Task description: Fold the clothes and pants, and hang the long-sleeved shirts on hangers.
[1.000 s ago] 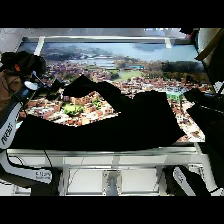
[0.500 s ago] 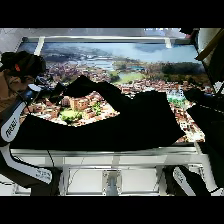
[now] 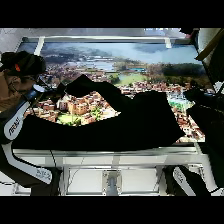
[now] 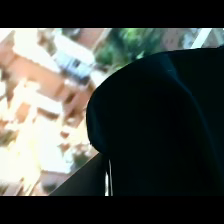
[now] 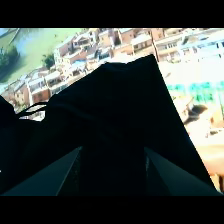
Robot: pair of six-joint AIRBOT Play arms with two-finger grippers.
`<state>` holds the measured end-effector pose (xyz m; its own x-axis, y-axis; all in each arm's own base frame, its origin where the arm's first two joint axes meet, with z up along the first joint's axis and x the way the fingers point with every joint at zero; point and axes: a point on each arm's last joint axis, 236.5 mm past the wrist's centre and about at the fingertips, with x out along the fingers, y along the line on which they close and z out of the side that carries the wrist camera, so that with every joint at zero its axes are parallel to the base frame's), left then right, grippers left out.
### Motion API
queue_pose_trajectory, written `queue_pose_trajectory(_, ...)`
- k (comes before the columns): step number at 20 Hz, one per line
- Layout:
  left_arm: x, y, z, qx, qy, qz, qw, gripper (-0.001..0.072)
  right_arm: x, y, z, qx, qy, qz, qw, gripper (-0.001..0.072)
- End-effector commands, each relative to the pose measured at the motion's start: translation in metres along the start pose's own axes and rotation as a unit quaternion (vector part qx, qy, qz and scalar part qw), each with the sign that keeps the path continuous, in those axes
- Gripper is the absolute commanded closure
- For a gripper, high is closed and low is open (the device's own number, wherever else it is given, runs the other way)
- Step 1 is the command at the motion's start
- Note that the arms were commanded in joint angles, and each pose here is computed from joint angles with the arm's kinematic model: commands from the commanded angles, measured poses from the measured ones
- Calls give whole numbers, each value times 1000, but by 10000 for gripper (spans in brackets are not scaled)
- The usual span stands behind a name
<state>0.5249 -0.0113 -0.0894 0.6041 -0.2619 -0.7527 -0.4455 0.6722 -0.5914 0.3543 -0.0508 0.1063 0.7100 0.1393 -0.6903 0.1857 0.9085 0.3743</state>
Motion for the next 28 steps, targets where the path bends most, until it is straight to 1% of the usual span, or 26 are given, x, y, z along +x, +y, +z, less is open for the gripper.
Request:
queue_pose_trajectory(1,-19,-16,16,33,-23,-12,999,700,7,-3,-2,6,8,-1,1000,283)
queue_pose_trajectory(5,-78,-33,42,106,-59,-13,993,700,65,-28,-22,53,69,0,996,282)
queue_pose_trajectory(9,-122,-29,32,157,-31,12,987,700,148,-22,-26,116,104,87,984,281)
queue_pose_trajectory(10,-127,-26,27,170,-22,22,985,700,165,-22,-22,125,111,96,981,281)
queue_pose_trajectory(12,-136,-23,23,185,-13,33,982,700,195,-22,-18,110,132,99,980,282)
queue_pose_trajectory(15,-140,-25,23,187,-15,32,982,700,225,-25,-13,78,148,91,982,283)
queue_pose_trajectory(19,-139,-25,23,187,-15,32,982,700,228,-53,-14,45,164,33,985,283)
queue_pose_trajectory(20,-139,-25,23,187,-15,32,982,700,227,-55,-16,45,167,30,984,283)
queue_pose_trajectory(24,-139,-25,23,187,-15,32,982,700,228,-45,-25,28,185,41,982,287)
queue_pose_trajectory(25,-139,-25,23,187,-15,32,982,700,230,-41,-29,26,189,44,981,316)
queue_pose_trajectory(26,-139,-25,23,187,-15,32,982,700,232,-38,-31,20,193,46,980,328)
queue_pose_trajectory(28,-139,-25,23,187,-15,32,982,700,240,-28,-37,19,198,57,978,329)
